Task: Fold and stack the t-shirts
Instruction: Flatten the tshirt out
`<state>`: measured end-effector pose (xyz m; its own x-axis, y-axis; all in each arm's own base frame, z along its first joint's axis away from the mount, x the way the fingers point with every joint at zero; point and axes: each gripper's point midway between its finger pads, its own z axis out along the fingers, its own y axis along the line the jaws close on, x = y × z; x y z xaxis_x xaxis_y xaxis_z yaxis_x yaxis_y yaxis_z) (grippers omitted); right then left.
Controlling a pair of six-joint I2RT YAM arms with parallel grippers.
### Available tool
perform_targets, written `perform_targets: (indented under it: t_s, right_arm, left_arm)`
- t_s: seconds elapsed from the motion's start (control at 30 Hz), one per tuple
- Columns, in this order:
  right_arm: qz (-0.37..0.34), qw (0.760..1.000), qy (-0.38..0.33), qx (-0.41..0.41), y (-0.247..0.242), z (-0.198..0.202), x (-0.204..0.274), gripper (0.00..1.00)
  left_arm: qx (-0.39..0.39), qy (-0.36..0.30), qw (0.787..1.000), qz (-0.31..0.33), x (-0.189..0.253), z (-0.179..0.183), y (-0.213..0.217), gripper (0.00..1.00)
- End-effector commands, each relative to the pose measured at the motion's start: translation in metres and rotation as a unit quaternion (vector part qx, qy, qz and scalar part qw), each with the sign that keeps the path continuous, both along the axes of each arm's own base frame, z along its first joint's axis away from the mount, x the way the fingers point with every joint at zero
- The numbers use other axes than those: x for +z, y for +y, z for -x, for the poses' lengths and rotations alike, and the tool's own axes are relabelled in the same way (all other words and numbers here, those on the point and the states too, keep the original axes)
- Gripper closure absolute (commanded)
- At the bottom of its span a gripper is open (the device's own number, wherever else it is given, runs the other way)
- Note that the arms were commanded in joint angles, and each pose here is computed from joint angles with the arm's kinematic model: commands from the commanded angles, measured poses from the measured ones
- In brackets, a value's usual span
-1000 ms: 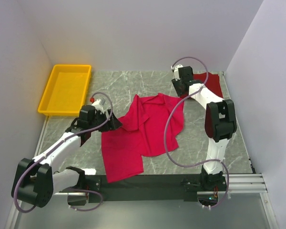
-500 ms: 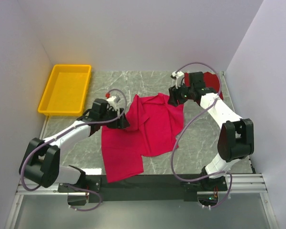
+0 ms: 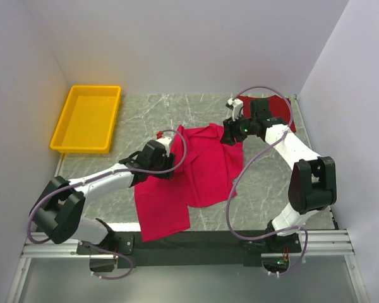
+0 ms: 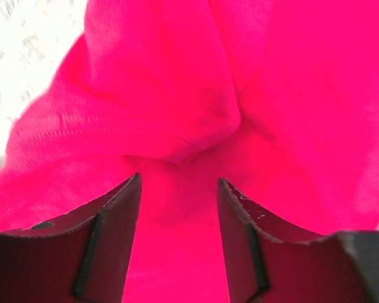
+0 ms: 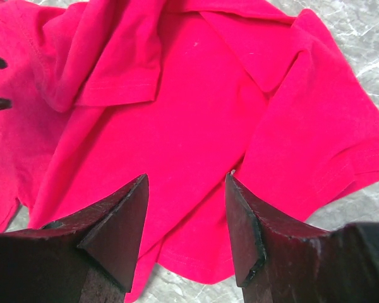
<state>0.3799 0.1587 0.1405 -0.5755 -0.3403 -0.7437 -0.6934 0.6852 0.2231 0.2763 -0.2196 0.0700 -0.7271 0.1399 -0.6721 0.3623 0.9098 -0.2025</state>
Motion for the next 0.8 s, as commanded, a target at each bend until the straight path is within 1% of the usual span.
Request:
perform_targets:
  t_s: [0.0, 0.03, 0.13, 0.17, 0.33, 0.47, 0.6, 0.63, 0.67, 0.7, 0.77]
  right_arm:
    - [-0.014, 1.0, 0.002, 0.001, 0.002, -0.001, 0.008, 0.41]
    - [-0.014, 1.0, 0.0, 0.001, 0.003, 0.0, 0.009, 0.41]
    - [-0.013, 1.0, -0.001, 0.001, 0.002, 0.0, 0.01, 0.41]
    - [-0.011, 1.0, -0.001, 0.0, 0.001, 0.001, 0.009, 0.41]
    - [-0.013, 1.0, -0.002, 0.0, 0.0, 0.003, 0.011, 0.41]
    - [-0.016, 1.0, -0.001, 0.001, 0.0, 0.002, 0.013, 0.41]
    - [-0.019, 1.0, 0.003, 0.003, 0.001, 0.002, 0.012, 0.41]
    - [-0.02, 1.0, 0.004, 0.003, 0.001, 0.002, 0.012, 0.41]
    - [-0.02, 1.0, 0.005, 0.003, 0.0, 0.002, 0.012, 0.41]
    - [-0.021, 1.0, 0.005, 0.003, 0.001, 0.002, 0.012, 0.41]
    - [-0.02, 1.0, 0.005, 0.005, 0.001, 0.003, 0.012, 0.41]
  left_arm:
    - [-0.024, -0.053, 0.997, -0.055, 0.009, -0.023, -0.003, 0.44]
    - [-0.045, -0.062, 0.995, -0.07, 0.009, -0.021, -0.008, 0.44]
    - [-0.074, -0.088, 0.988, -0.101, 0.008, -0.025, -0.017, 0.43]
    - [-0.081, -0.096, 0.987, -0.102, 0.009, -0.027, -0.021, 0.43]
    - [-0.112, -0.105, 0.979, -0.136, 0.0, -0.033, -0.031, 0.43]
    - [-0.116, -0.106, 0.974, -0.164, -0.011, -0.037, -0.034, 0.43]
    - [-0.116, -0.106, 0.971, -0.178, -0.019, -0.039, -0.035, 0.45]
    - [-0.114, -0.109, 0.971, -0.18, -0.02, -0.04, -0.036, 0.5]
    - [-0.108, -0.11, 0.97, -0.187, -0.021, -0.042, -0.035, 0.52]
    - [-0.105, -0.111, 0.97, -0.189, -0.021, -0.044, -0.034, 0.6]
    - [-0.102, -0.115, 0.97, -0.187, -0.017, -0.046, -0.036, 0.7]
